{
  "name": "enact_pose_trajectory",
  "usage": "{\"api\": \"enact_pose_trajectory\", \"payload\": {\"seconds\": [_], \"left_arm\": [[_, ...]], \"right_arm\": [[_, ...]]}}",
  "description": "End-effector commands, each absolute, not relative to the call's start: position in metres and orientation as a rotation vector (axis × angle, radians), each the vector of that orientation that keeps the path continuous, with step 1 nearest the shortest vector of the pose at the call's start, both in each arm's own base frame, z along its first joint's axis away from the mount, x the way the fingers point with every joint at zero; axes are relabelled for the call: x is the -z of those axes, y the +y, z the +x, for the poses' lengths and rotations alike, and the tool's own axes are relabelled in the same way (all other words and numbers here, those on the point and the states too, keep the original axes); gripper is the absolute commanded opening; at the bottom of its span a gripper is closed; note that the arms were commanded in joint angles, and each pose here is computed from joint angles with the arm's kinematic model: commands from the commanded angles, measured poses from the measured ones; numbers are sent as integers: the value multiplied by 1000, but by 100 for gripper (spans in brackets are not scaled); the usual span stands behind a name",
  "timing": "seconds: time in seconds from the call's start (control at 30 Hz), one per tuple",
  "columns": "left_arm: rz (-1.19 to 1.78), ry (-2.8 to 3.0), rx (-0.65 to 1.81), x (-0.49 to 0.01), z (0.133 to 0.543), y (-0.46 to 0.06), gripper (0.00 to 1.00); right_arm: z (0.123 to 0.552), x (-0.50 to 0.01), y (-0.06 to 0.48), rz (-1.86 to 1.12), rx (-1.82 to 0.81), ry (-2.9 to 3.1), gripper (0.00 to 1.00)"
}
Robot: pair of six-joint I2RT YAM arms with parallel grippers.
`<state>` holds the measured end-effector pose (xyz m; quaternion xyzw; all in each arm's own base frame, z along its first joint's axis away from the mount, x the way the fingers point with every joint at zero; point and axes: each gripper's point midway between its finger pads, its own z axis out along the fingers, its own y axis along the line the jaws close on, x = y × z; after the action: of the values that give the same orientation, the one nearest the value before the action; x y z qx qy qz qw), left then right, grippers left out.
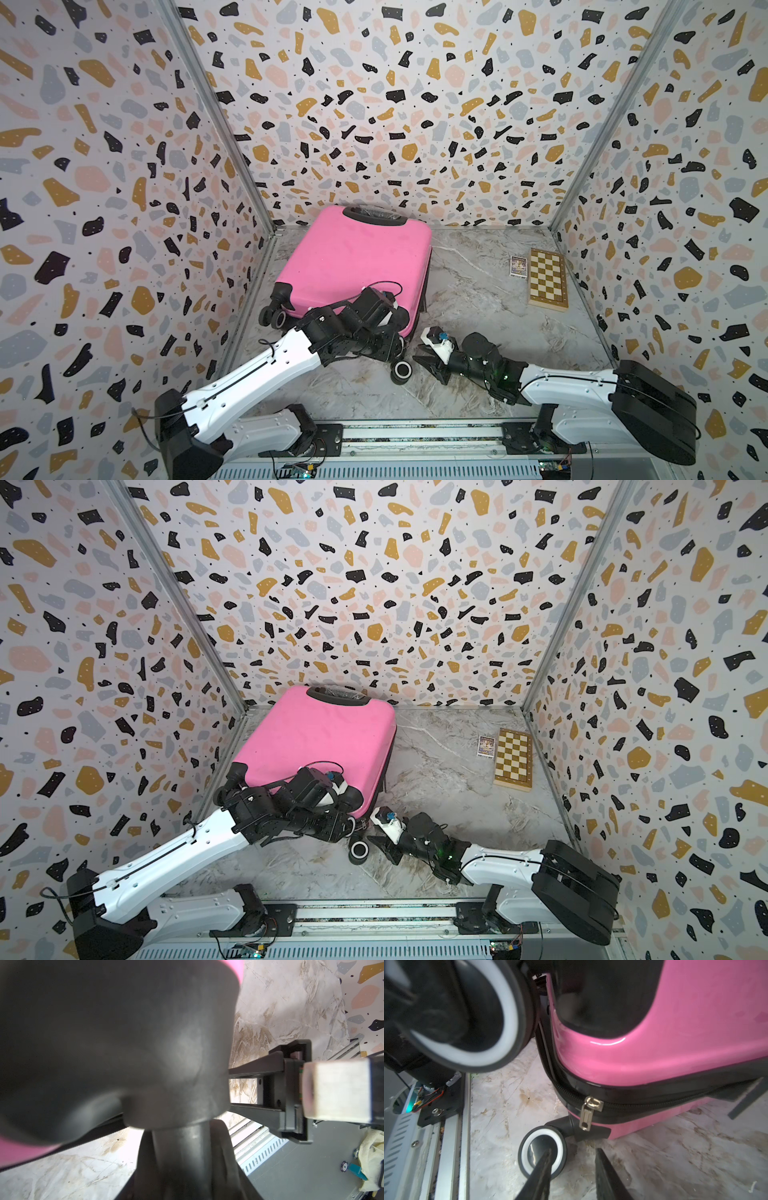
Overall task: Close the suitcase zippers
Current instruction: Pick up the suitcase from the center of the board, then zip the zipper on the suitcase.
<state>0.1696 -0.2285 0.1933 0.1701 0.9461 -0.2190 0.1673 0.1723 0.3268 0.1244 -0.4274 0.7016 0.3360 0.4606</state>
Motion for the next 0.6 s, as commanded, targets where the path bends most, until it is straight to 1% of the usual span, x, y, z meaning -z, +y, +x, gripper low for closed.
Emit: {"api": "enact_pose_trajectory", "payload": {"seconds": [0.0,0.27,0.57], "left_arm": [[457,2445,788,-246,195,-255,24],[442,2448,811,-244,195,-258,23],[419,2431,868,-246,196,-265,20]], "right_arm": [[182,-152,342,-982,-851,1658,37],[196,-145,352,-936,-816,1704,36],[224,-136,344,-788,-683,1799,35]]}}
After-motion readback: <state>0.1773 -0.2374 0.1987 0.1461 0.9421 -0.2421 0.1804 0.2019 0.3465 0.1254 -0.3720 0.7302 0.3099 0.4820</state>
